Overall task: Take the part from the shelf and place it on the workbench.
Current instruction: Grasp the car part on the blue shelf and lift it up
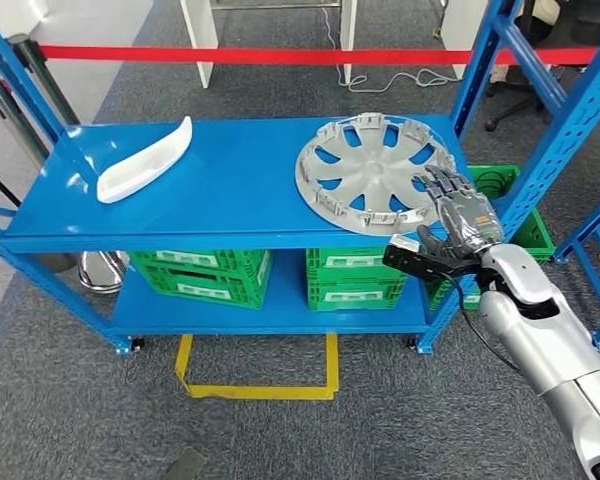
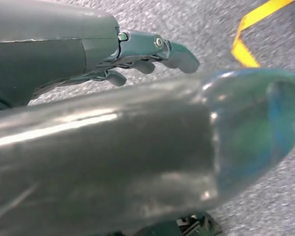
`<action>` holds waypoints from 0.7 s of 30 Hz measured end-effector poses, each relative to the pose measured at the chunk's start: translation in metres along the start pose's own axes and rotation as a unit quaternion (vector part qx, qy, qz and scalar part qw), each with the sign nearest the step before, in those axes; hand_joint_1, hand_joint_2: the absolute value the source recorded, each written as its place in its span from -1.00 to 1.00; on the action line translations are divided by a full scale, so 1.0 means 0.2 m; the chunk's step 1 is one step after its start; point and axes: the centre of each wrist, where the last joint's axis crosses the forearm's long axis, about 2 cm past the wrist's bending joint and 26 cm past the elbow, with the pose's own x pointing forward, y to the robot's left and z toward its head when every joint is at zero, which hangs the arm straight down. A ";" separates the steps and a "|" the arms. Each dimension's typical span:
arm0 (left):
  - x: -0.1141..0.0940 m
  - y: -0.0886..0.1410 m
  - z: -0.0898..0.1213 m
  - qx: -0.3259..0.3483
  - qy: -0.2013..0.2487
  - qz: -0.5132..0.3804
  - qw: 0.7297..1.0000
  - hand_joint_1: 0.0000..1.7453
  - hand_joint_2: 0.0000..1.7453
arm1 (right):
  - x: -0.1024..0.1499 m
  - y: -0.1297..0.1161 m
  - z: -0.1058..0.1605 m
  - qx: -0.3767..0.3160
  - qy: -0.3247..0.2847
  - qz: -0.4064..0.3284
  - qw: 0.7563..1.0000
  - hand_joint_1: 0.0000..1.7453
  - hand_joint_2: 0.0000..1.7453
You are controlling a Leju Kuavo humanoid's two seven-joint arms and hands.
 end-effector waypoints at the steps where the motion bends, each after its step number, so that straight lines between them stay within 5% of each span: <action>1: 0.00 0.00 0.00 0.000 -0.001 0.000 1.000 -1.00 -1.00 | 0.00 0.00 0.00 -0.002 0.002 0.003 1.000 -1.00 1.00; 21: -0.04 -0.01 0.02 -0.010 0.000 -0.005 1.000 -1.00 -1.00 | 0.05 0.09 0.04 0.014 -0.015 -0.013 1.000 -1.00 1.00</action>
